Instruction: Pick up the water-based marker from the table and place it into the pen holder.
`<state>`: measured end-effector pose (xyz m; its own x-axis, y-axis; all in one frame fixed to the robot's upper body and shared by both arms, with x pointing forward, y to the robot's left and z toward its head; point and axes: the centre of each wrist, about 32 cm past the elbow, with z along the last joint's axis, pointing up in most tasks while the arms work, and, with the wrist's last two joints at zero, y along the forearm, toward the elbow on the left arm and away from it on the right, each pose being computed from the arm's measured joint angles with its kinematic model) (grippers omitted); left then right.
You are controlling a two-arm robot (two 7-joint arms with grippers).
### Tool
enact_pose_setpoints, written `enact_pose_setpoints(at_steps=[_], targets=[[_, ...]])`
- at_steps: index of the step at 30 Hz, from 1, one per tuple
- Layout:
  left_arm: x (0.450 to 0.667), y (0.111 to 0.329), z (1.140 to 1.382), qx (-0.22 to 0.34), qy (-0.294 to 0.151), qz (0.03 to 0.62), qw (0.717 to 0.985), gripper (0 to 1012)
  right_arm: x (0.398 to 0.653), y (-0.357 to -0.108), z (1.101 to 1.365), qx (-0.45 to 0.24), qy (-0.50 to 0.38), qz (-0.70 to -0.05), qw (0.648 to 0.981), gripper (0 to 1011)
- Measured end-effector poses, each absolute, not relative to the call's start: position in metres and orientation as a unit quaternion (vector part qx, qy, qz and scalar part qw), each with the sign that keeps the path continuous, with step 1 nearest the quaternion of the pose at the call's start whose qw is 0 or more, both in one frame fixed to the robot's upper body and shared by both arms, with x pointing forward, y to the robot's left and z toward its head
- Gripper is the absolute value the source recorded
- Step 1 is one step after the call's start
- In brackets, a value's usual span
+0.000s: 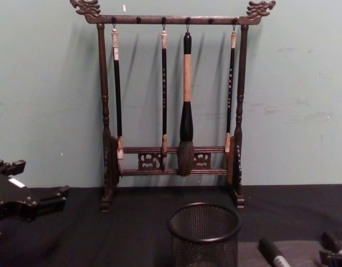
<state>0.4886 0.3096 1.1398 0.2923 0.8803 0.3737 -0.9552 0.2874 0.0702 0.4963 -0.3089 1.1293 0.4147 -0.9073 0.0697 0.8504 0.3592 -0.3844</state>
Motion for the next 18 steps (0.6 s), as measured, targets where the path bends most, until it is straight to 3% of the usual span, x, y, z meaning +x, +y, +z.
enact_pose_setpoints(at_steps=[18], targets=[[0.4886, 0.3097, 1.1398, 0.141, -0.132, 0.580, 0.791, 1009, 0.4968, -0.3097, 1.1277, -0.184, 0.101, -0.528, 0.823, 1003]])
